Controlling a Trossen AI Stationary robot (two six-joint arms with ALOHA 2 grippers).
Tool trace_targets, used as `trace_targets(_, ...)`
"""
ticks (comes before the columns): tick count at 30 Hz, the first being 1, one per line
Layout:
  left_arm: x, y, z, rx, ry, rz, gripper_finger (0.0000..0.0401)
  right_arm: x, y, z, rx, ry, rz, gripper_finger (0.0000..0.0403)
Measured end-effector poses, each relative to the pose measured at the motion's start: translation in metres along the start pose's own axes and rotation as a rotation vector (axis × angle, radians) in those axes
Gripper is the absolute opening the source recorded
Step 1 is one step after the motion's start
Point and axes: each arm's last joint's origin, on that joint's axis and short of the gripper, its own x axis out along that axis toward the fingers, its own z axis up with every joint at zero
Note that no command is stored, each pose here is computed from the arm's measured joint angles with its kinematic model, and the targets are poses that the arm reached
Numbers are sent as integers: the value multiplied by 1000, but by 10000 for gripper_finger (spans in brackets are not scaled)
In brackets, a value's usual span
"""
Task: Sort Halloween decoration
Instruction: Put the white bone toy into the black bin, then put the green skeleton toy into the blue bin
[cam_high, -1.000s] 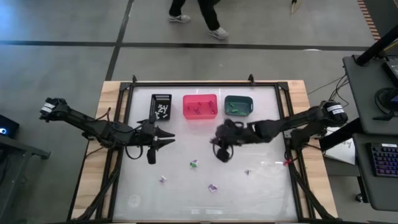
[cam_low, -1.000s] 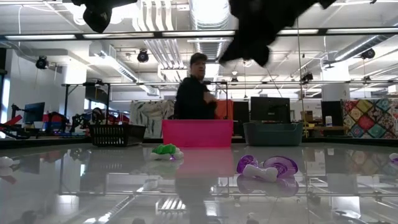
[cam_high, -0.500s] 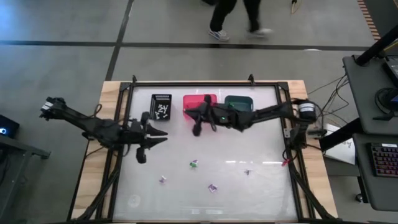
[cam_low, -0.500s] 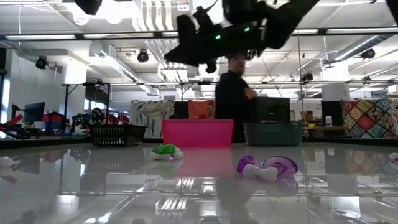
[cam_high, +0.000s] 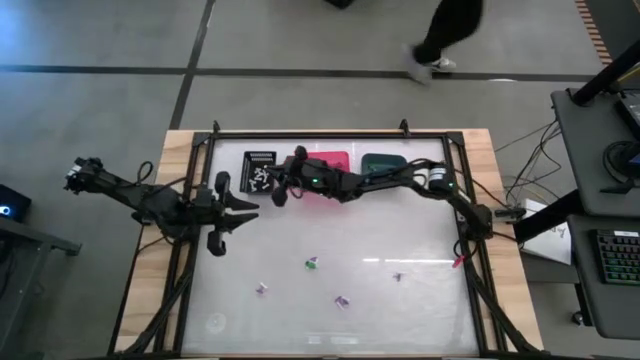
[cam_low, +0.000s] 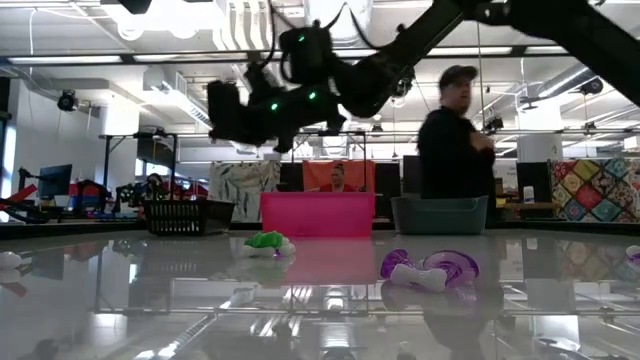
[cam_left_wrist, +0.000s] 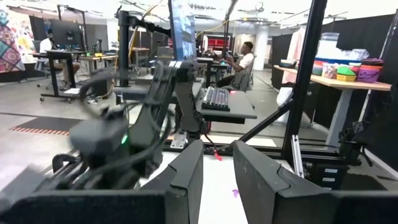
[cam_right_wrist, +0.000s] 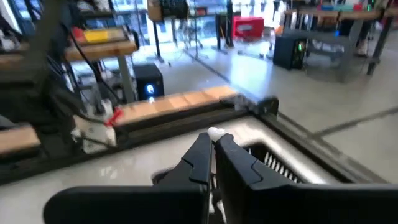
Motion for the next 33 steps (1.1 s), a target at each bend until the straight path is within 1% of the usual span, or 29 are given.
trace_targets(2, -2, 1, 0, 1, 0, 0, 72, 9, 1, -7, 9, 28, -3, 10)
trace_targets(5, -3, 2, 0, 6, 8, 0, 72, 19, 3, -11, 13, 51, -3, 21)
trace_targets(11, -4, 2, -2, 13, 24, 1, 72, 32, 5, -19, 20, 124, -9, 69)
trace_targets(14, -4, 2, -2, 13, 27, 2, 72, 32, 5, -17, 14, 155, -12, 92)
trace_targets(17, -4, 2, -2, 6, 30, 2, 72, 28, 5, -9, 5, 195, -13, 109)
trace_targets(20, -5, 2, -5, -11, 54, 4, 72, 17, 8, 3, -22, 271, 14, 119)
trace_targets(22, -5, 3, -8, -27, 85, 7, 72, 7, 11, 10, -34, 357, 38, 122)
trace_targets(24, -5, 3, -12, -44, 123, 13, 72, -4, 16, 19, -37, 436, 93, 122)
trace_targets(27, -4, 3, -21, -66, 200, 26, 72, -26, 27, 32, -53, 573, 179, 119)
trace_targets(33, 4, 1, -42, -81, 365, 65, 72, -83, 58, 51, -156, 846, 256, 111)
